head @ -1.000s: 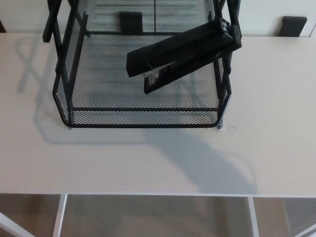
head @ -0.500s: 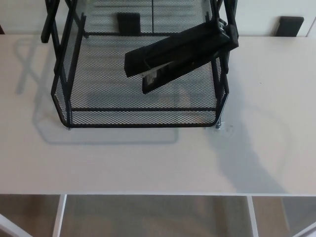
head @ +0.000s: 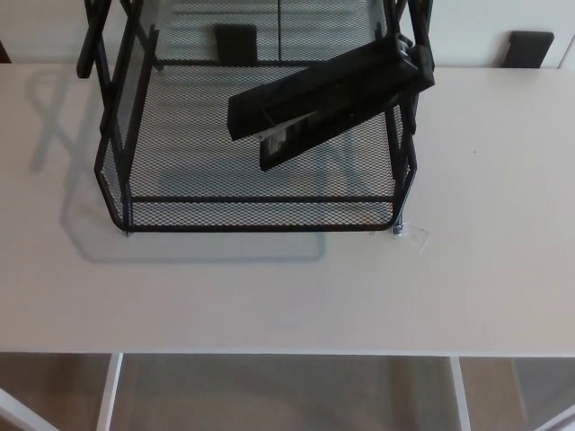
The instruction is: The robot walks towards a desk on which a file tray is kept in the middle and a stapler is kept to its right. The robot lifts the stapler using its right hand and places it on the file tray.
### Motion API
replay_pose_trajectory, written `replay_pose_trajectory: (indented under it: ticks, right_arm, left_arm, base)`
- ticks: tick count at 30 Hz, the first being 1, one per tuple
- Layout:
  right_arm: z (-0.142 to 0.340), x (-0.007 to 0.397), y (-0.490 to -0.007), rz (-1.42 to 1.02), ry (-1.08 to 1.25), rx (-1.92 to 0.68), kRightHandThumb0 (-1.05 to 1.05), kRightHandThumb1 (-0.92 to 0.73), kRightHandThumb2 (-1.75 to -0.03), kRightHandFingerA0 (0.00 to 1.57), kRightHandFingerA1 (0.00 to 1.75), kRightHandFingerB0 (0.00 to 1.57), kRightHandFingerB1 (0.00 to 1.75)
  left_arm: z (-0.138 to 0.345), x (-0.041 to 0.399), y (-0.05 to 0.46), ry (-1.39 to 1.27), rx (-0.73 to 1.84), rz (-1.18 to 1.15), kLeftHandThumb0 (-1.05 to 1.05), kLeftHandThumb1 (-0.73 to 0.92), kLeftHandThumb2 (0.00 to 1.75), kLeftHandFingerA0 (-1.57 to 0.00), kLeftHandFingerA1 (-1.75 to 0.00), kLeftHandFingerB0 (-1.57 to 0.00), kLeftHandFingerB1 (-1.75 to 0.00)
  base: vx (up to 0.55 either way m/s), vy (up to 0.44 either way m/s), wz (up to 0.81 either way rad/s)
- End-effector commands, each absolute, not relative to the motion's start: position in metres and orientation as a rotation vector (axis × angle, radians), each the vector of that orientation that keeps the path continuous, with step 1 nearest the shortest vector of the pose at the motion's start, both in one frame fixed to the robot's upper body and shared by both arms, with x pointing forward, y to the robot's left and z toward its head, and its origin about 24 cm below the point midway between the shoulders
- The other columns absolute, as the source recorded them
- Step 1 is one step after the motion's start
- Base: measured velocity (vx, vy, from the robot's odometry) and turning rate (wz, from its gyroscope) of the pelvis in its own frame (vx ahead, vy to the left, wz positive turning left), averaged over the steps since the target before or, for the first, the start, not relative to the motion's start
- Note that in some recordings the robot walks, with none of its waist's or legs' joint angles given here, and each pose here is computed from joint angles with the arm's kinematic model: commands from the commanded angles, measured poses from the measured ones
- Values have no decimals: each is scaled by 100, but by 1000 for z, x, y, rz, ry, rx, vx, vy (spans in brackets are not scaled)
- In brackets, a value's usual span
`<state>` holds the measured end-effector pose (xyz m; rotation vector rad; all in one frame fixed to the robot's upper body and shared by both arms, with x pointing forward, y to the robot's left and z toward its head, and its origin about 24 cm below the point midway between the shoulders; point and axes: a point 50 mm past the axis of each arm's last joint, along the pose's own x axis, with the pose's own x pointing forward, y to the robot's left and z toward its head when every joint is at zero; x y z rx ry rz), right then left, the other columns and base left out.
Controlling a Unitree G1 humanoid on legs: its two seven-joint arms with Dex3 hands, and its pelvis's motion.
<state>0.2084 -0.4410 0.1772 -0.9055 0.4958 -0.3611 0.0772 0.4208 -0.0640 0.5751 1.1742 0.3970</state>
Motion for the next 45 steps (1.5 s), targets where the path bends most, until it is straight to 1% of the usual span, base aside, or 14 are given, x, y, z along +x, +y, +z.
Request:
replay_pose_trajectory:
  ticks: [1, 2, 3, 4, 8, 9, 11, 12, 14, 15, 16, 37, 39, 45]
  right_arm:
    - [19, 83, -466, -794, 531, -271, -79, -57, -94, 25, 58, 4, 37]
    - [7, 81, -460, -816, 538, -218, -79, -57, -95, 25, 59, 4, 37]
    - [-2, 79, -455, -811, 554, -211, -75, -56, -97, 29, 61, 1, 38]
    - [-9, 77, -451, -793, 581, -202, -76, -57, -95, 30, 60, 4, 38]
    - [-26, 70, -440, -749, 630, -152, -81, -54, -93, 20, 59, 3, 28]
    - [-27, 70, -440, -745, 640, -157, -78, -69, -60, 17, 54, 2, 30]
    - [-32, 68, -438, -739, 692, -157, -79, -54, -95, 14, 57, 3, 29]
    - [-36, 66, -436, -743, 716, -112, -80, -54, -93, 13, 58, 5, 32]
    - [-47, 60, -434, -780, 767, -13, -75, -51, -89, 14, 54, 4, 31]
    - [-50, 57, -432, -770, 804, -1, -75, -66, -60, 24, 63, 3, 31]
    - [-50, 56, -430, -754, 816, -28, -74, -50, -88, 19, 60, 4, 31]
    - [-63, 59, -414, -404, 1013, -248, -77, -48, -90, 5, 49, 0, 24]
    - [-62, 59, -414, -353, 1012, -226, -80, -62, -60, 3, 41, 1, 31]
    - [-62, 63, -410, -259, 1039, -271, -81, -50, -91, 0, 40, 9, 19]
  left_arm:
    - [-61, 78, 424, 1143, 539, 449, -49, 80, 64, -31, -34, -27, -31]
    - [-61, 78, 423, 1147, 542, 432, -26, 58, 108, -10, -49, -10, -48]
    - [-60, 77, 425, 1154, 566, 423, -52, 80, 65, -28, -32, -29, -32]
    - [-60, 77, 425, 1144, 542, 437, -27, 57, 107, -10, -49, -9, -48]
    - [-59, 74, 426, 1148, 569, 420, -26, 58, 108, -10, -49, -9, -48]
    - [-59, 74, 426, 1150, 573, 418, -51, 83, 65, -30, -33, -25, -30]
    - [-59, 74, 426, 1153, 590, 409, -51, 82, 64, -28, -32, -29, -31]
    - [-59, 75, 426, 1150, 573, 419, -26, 59, 108, -10, -49, -9, -48]
    - [-59, 75, 426, 1156, 591, 415, -26, 58, 108, -11, -49, -10, -48]
    - [-59, 75, 426, 1153, 610, 401, -50, 83, 65, -30, -33, -27, -31]
    - [-58, 76, 426, 1159, 629, 394, -51, 84, 65, -32, -34, -29, -31]
    - [-58, 81, 427, 1174, 645, 380, -51, 84, 65, -36, -35, -27, -30]
    - [-58, 80, 426, 1175, 639, 381, -52, 84, 65, -36, -35, -26, -30]
    - [-57, 84, 427, 1167, 647, 370, -53, 84, 65, -35, -34, -23, -29]
  base:
    - [0, 0, 0]
    - [0, 0, 0]
    - [0, 0, 0]
    - [0, 0, 0]
    - [0, 0, 0]
    - [0, 0, 0]
    - [0, 0, 0]
    - [0, 0, 0]
    - [0, 0, 0]
    - [0, 0, 0]
    - [0, 0, 0]
    - [0, 0, 0]
    - [0, 0, 0]
    - [0, 0, 0]
